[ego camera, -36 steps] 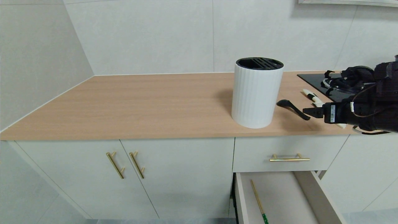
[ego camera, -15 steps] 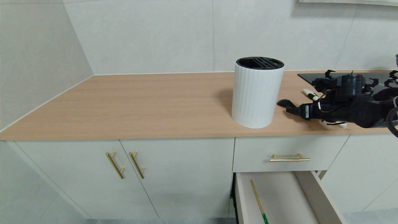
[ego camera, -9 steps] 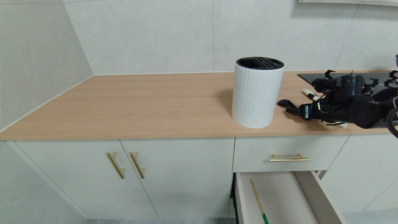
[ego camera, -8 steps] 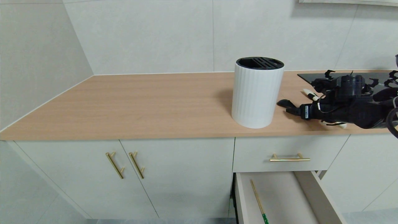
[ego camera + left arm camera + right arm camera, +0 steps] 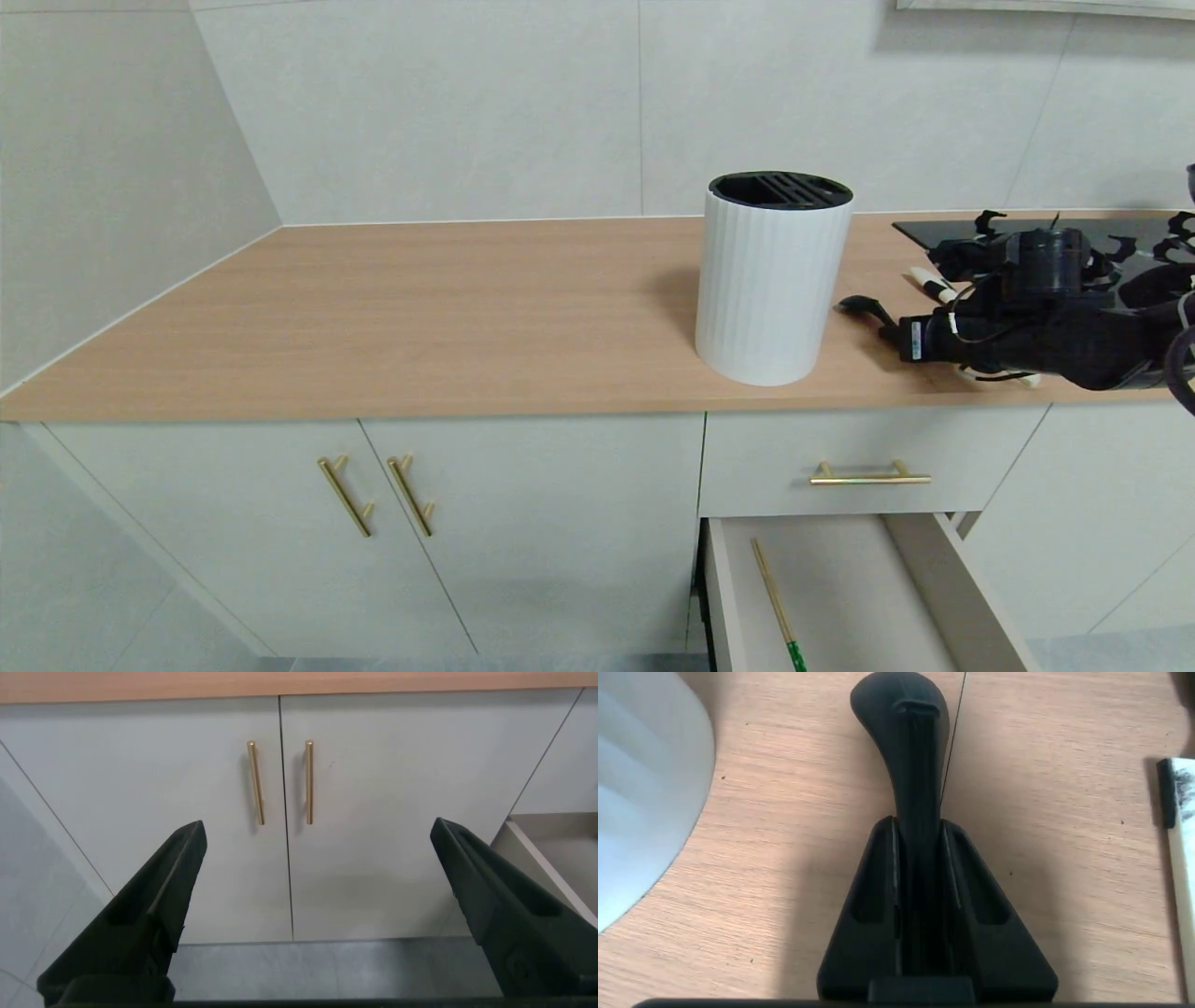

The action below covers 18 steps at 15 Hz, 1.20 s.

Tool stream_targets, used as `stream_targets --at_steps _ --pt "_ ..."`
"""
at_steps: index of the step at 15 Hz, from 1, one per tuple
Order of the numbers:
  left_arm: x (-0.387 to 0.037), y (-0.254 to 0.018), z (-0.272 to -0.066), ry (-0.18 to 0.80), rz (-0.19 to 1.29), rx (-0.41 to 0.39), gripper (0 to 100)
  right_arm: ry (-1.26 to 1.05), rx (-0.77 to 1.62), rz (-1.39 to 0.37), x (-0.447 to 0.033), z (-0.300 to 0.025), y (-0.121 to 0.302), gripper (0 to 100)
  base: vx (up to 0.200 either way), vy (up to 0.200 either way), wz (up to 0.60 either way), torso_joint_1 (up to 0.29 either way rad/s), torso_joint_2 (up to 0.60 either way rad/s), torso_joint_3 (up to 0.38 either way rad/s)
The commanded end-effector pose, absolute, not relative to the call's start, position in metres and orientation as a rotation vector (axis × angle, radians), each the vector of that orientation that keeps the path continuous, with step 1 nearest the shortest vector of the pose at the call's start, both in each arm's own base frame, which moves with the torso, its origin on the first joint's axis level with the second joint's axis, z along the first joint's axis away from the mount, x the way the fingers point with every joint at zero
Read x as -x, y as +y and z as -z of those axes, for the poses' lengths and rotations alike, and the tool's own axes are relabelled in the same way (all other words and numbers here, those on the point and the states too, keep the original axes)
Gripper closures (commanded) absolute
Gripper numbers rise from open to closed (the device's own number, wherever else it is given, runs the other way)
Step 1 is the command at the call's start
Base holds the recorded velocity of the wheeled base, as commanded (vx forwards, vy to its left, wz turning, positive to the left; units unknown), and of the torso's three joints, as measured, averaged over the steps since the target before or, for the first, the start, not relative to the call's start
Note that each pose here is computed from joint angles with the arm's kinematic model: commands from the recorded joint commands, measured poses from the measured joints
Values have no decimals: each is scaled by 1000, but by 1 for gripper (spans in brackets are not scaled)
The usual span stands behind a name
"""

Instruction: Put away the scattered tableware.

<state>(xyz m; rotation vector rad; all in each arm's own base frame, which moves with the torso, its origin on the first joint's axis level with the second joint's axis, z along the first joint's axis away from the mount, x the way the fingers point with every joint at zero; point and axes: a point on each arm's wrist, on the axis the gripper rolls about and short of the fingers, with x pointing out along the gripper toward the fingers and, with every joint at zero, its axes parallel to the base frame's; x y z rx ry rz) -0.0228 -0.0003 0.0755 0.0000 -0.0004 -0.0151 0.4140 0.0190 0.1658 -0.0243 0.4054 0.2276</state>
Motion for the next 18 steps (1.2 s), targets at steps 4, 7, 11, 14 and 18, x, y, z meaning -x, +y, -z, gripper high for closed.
stream_targets --at_steps 4,7,11,14,18 --pt "23 0 -76 -2 15 0 0 386 25 -215 -398 -186 32 100 0 0 0 0 0 0" --pt "23 0 -76 -2 15 0 0 411 23 -135 -373 -208 50 100 0 0 0 0 0 0" --pt "23 0 -76 -2 15 0 0 514 -31 -129 -327 -227 71 100 0 0 0 0 0 0" --pt "23 0 -76 -2 15 0 0 536 -34 -110 -305 -226 66 100 0 0 0 0 0 0" --pt "23 0 -76 -2 15 0 0 577 -22 -127 -268 -216 64 100 0 0 0 0 0 0"
